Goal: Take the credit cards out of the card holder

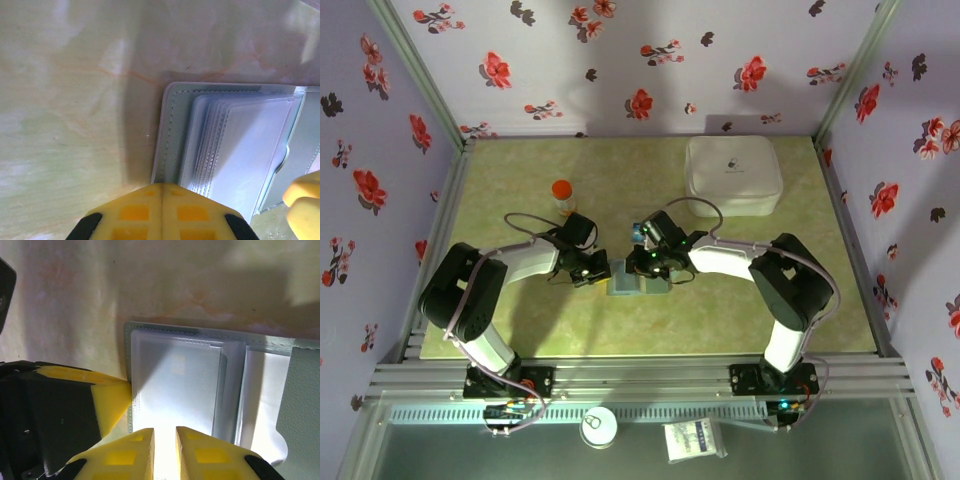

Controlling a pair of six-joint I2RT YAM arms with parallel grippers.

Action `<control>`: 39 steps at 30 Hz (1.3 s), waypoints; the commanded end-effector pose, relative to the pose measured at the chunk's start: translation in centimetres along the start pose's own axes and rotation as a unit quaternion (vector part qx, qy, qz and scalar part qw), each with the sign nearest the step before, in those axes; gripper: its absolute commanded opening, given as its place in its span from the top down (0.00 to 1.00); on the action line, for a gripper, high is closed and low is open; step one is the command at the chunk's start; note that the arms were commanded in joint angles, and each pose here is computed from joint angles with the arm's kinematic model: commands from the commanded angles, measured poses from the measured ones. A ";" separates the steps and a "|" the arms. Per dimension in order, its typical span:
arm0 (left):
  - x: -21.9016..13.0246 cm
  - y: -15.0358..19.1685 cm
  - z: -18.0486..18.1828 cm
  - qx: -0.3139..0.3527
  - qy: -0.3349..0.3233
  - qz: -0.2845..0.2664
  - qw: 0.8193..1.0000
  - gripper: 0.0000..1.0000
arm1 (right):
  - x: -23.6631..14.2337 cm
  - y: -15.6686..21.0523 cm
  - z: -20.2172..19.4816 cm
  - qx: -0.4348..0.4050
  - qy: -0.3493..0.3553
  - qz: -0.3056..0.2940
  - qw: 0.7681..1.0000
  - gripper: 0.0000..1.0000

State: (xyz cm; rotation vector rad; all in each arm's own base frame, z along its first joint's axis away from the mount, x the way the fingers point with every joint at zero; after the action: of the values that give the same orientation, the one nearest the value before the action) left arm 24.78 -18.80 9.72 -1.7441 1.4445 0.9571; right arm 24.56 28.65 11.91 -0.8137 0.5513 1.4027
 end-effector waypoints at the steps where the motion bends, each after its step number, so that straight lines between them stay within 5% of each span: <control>1: 0.2 0.1 0.2 0.008 -0.016 0.006 1.000 0.98 | 1.0 0.7 -0.7 0.010 0.007 0.019 1.000 0.80; 31: -2.0 -0.3 -1.2 0.013 0.006 -0.020 1.000 0.98 | 0.4 1.0 -2.4 0.009 0.077 0.019 0.997 0.79; 39: -4.8 -0.3 -3.5 0.018 0.065 -0.041 0.997 0.88 | 0.5 1.1 -2.6 0.010 0.079 0.019 0.997 0.80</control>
State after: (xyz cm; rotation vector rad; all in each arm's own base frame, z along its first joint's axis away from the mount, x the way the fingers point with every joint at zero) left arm 24.93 -18.87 14.24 -1.8178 1.4199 0.8267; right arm 24.19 27.56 10.40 -0.8728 0.6682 1.3733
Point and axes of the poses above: each hand's point on the last joint's axis, 136 mm out from that joint toward the fingers, its own x axis out along the fingers, its own z axis along the line the jaws close on, y = z × x, the point moved 9 cm from there along -x, back along the fingers, and after that the axes turned 2 degrees about -x, right-handed, at the moved point
